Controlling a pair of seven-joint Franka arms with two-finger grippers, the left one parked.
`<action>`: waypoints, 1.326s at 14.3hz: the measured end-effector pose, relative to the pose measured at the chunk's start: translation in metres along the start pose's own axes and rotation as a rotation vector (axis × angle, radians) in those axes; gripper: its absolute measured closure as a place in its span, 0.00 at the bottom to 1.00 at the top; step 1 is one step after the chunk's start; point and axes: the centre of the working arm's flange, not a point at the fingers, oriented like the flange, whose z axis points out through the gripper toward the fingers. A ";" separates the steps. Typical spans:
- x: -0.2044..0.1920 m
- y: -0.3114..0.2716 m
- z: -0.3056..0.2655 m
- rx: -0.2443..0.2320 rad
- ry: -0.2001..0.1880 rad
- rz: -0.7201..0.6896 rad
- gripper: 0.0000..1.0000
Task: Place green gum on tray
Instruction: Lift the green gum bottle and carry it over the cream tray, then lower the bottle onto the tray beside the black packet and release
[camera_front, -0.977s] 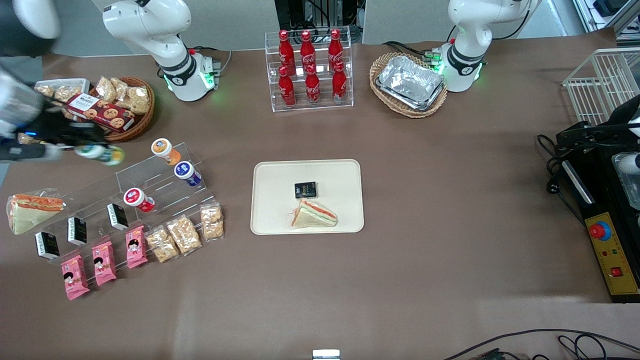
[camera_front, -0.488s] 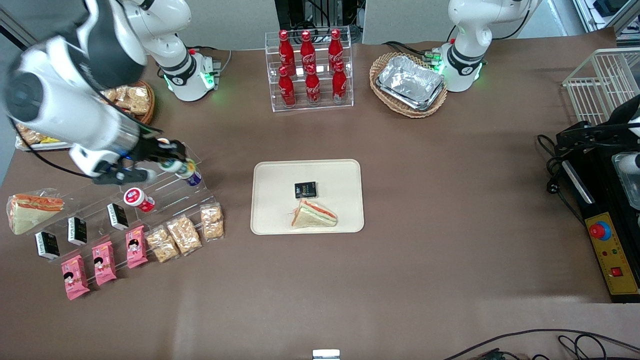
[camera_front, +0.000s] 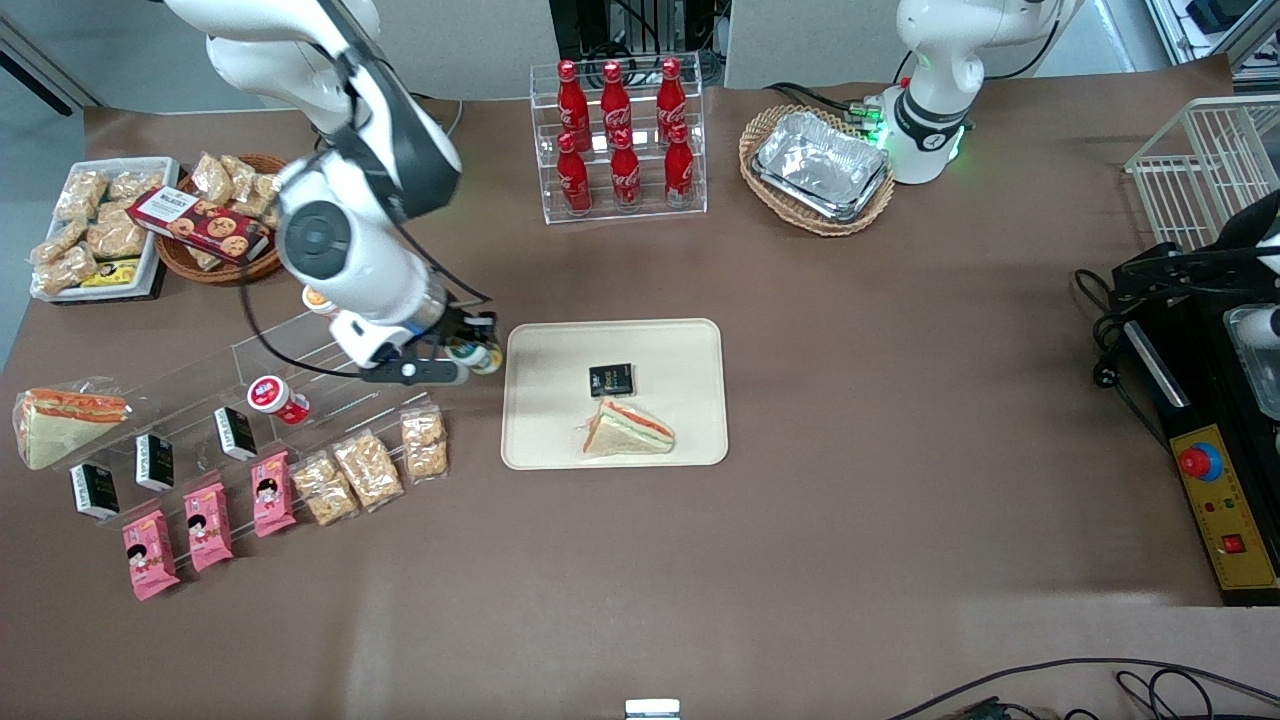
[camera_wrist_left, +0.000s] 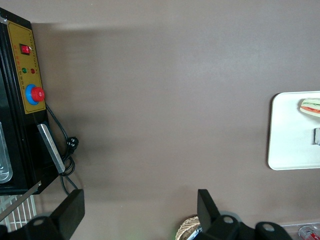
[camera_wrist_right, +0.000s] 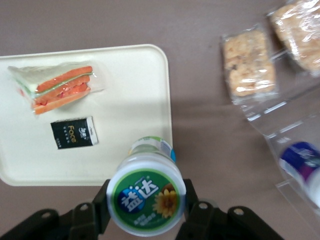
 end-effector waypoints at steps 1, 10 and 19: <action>-0.004 -0.006 0.021 0.002 0.017 0.003 0.41; -0.035 -0.042 0.145 -0.014 0.059 0.044 0.41; -0.037 -0.041 0.154 -0.017 0.061 0.051 0.15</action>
